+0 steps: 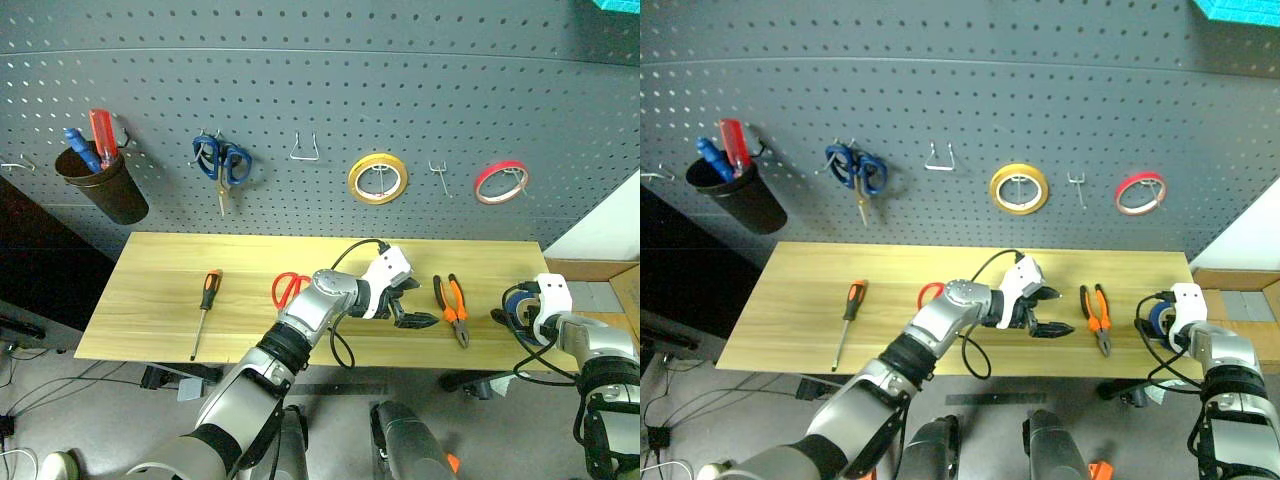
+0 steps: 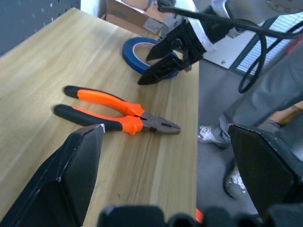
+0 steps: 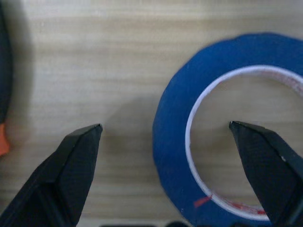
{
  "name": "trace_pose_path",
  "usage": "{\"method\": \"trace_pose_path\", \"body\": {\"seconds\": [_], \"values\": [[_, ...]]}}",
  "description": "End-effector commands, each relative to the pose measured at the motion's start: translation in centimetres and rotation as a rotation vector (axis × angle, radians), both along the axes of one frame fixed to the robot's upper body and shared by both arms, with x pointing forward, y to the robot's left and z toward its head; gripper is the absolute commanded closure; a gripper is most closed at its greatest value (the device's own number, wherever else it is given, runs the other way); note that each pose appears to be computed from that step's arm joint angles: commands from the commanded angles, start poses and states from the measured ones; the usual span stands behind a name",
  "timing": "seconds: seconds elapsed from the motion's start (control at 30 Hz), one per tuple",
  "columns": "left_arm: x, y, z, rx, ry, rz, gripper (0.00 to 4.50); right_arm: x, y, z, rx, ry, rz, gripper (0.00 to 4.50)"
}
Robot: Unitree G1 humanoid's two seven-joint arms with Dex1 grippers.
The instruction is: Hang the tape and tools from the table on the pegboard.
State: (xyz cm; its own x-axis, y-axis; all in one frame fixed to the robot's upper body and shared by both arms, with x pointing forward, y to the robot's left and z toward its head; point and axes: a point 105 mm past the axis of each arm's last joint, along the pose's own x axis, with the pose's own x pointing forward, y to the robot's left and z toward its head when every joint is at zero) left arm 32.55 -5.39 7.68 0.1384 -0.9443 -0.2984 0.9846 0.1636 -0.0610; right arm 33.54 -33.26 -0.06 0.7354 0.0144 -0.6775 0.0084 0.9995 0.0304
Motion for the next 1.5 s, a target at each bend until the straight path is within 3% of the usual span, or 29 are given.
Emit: {"method": "trace_pose_path", "body": {"seconds": [0.03, 0.1, 0.47, 0.53, 0.7, 0.8, 1.0, 1.2, 1.33, 1.5], "values": [[0.0, -0.4, 1.7, -0.031, -0.041, -0.027, 0.04, -0.7, -0.5, -0.9, 0.011, 0.040, -0.015, 0.00], [0.0, -0.3, 1.8, -0.032, -0.039, -0.028, 0.04, -0.7, -0.4, -1.1, 0.030, 0.050, -0.022, 0.00], [0.4, -0.6, 2.7, -0.048, -0.041, -0.037, 0.00, 0.2, -0.6, -0.6, 0.026, 0.034, -0.051, 3.76], [0.4, -0.8, 2.9, -0.056, -0.044, -0.045, 0.00, 0.2, -0.8, -0.5, 0.006, 0.030, -0.049, 4.13], [0.0, -0.2, 3.4, -0.072, -0.065, -0.066, 0.00, 1.0, -0.4, 1.3, -0.200, -0.073, 0.087, 4.13], [0.0, 1.7, 4.4, -0.103, -0.111, -0.027, 0.00, 0.8, 3.0, 4.1, -0.319, -0.246, 0.193, 4.13], [-2.5, 6.6, 4.8, -0.094, -0.126, 0.057, 0.00, -4.8, 12.0, 7.9, -0.485, -0.493, 0.366, 4.13], [-3.4, 9.0, 6.6, -0.161, -0.057, 0.230, 0.00, -8.0, 16.5, 12.5, -0.726, -0.790, 0.437, 4.13], [-3.8, 8.9, 6.9, -0.187, -0.026, 0.286, 0.00, -7.8, 18.6, 14.9, -0.818, -0.987, 0.500, 4.13], [-3.5, 8.1, 6.9, -0.204, -0.008, 0.307, 0.00, -5.9, 19.4, 17.5, -0.779, -1.169, 0.461, 4.13]]}}
